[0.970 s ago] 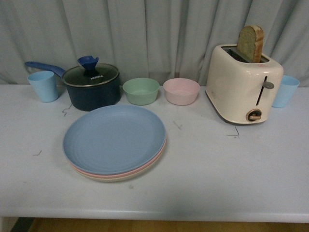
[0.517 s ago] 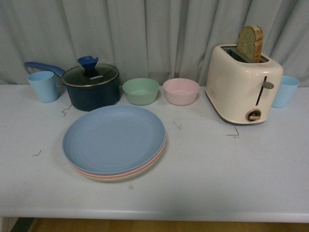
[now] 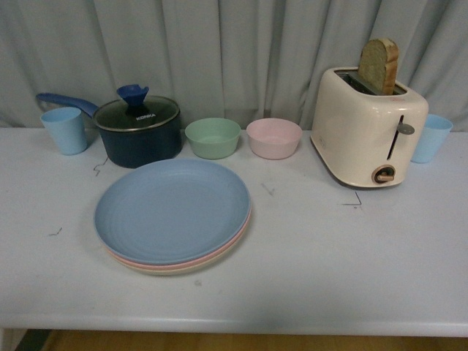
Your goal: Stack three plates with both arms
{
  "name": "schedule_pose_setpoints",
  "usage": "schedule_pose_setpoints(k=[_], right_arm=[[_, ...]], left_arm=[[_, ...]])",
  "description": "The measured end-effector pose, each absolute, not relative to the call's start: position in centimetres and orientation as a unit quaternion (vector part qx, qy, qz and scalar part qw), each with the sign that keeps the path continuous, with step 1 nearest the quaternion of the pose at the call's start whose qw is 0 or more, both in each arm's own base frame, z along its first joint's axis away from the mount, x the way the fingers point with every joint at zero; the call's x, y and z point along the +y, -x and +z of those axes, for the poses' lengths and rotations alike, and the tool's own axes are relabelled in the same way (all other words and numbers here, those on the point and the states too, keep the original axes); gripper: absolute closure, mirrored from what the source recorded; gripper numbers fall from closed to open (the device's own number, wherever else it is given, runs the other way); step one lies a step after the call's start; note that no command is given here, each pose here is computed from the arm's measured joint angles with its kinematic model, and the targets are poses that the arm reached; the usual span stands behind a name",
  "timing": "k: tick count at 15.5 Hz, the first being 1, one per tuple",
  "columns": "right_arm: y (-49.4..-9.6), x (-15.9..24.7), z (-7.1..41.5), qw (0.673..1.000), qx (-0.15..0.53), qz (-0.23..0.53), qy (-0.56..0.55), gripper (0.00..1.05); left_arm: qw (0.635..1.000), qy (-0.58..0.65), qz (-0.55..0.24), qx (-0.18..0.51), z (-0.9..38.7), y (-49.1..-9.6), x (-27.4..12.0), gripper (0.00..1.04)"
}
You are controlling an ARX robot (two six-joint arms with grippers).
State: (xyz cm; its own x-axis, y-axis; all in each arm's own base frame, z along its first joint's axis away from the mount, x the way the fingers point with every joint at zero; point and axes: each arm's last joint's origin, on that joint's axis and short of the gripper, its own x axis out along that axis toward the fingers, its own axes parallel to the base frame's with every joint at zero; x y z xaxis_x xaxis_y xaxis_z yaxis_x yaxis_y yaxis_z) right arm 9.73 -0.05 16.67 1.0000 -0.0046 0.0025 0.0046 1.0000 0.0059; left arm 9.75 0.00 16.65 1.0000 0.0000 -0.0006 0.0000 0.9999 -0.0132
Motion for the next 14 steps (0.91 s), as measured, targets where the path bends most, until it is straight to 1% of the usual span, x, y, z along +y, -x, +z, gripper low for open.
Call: schedule_pose_setpoints(k=[1, 2, 4, 6, 8, 9, 12, 14], right_arm=[[-9.73, -0.05, 16.68, 1.0, -0.002, -0.002, -0.002, 1.01], [-9.73, -0.05, 16.67, 1.0, -0.002, -0.002, -0.003, 0.91], [-9.73, -0.05, 16.68, 1.0, -0.002, -0.002, -0.003, 0.75], [-9.73, -0.05, 16.68, 1.0, -0.002, -0.002, -0.003, 0.47], [-9.73, -0.05, 16.68, 1.0, -0.002, -0.002, -0.003, 0.4], [-9.73, -0.05, 16.68, 1.0, -0.002, -0.002, -0.003, 0.35], [-9.73, -0.05, 16.68, 1.0, -0.002, -0.002, -0.003, 0.06], [-9.73, -0.05, 16.68, 1.0, -0.002, -0.002, -0.003, 0.07]], left_arm=[[1.0, 0.007, 0.0, 0.0, 16.65, -9.75, 0.0, 0.07], [1.0, 0.007, 0.0, 0.0, 16.65, -9.75, 0.0, 0.07], [1.0, 0.007, 0.0, 0.0, 16.65, -9.75, 0.0, 0.07], [1.0, 0.007, 0.0, 0.0, 16.65, -9.75, 0.0, 0.07], [1.0, 0.007, 0.0, 0.0, 16.65, -9.75, 0.0, 0.07], [1.0, 0.007, 0.0, 0.0, 16.65, -9.75, 0.0, 0.07], [1.0, 0.007, 0.0, 0.0, 16.65, -9.75, 0.0, 0.07], [1.0, 0.007, 0.0, 0.0, 16.65, -9.75, 0.0, 0.07]])
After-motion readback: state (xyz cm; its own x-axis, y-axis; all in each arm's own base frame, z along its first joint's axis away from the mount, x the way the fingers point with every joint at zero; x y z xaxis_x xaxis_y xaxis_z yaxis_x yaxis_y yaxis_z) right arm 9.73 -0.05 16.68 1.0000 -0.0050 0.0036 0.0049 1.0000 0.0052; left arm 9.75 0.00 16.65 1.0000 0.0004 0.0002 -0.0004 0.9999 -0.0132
